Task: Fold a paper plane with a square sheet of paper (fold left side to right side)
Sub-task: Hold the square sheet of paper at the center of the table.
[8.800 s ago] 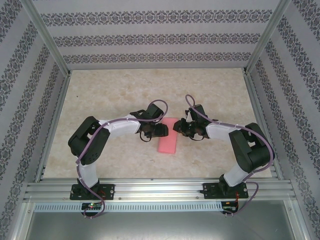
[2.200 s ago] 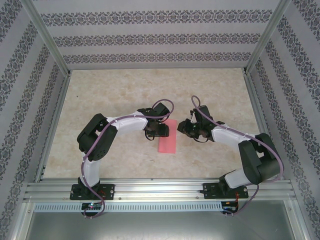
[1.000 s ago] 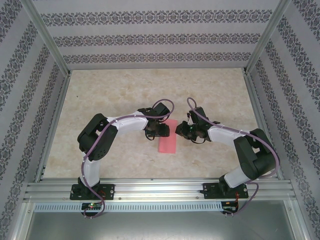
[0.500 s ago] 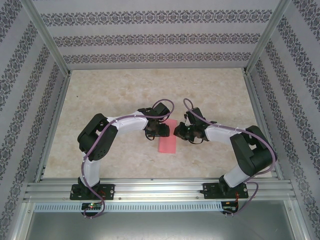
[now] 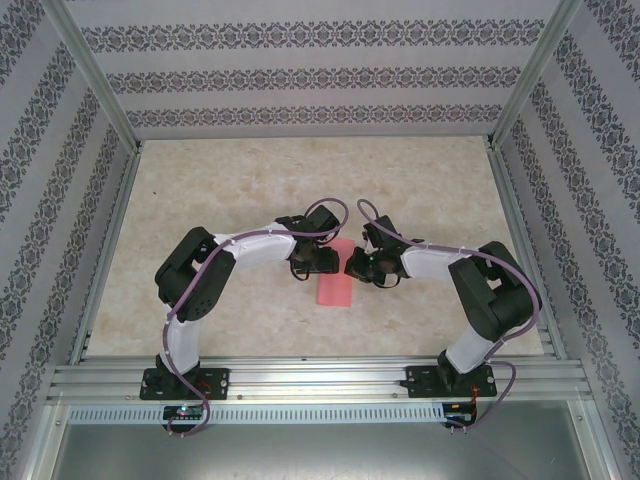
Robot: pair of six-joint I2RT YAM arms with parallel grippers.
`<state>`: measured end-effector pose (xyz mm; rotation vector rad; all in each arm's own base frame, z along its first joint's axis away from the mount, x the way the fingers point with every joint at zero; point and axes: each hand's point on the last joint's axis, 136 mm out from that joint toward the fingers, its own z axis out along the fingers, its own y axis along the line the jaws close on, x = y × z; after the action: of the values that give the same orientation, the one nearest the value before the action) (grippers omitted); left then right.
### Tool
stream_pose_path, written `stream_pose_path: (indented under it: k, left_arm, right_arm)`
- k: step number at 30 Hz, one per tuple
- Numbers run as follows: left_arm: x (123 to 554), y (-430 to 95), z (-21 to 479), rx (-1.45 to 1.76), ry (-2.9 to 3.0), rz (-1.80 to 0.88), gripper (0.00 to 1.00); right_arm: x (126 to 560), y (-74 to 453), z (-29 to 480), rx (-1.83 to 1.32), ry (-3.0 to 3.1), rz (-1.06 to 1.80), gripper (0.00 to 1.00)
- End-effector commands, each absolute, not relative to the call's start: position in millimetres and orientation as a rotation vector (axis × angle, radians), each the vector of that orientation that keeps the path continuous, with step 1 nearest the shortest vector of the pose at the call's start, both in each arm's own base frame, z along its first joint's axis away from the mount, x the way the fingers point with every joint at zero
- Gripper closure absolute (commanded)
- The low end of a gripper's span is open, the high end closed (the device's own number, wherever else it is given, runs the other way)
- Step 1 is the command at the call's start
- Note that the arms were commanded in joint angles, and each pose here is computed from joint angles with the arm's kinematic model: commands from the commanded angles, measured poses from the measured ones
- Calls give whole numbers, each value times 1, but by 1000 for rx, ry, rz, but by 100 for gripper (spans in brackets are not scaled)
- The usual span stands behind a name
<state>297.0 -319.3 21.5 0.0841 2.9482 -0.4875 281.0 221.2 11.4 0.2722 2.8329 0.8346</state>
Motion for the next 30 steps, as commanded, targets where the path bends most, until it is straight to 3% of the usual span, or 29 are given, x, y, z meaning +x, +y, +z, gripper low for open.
stream_pose_path:
  k: [1,13,23,30]
  left_arm:
    - [277,-335,-2,157,3009,-541,43]
    - [296,-310,76,86,2830,-707,38]
    - [292,-357,97,126,2678,-1253,66]
    - [291,-359,74,110,2723,-1256,70]
  right_arm:
    - [272,210,-8,254,2909,696,89]
    - [264,205,-22,247,2959,648,89]
    - [264,204,-21,241,2960,643,89]
    - [265,205,-19,241,2957,646,89]
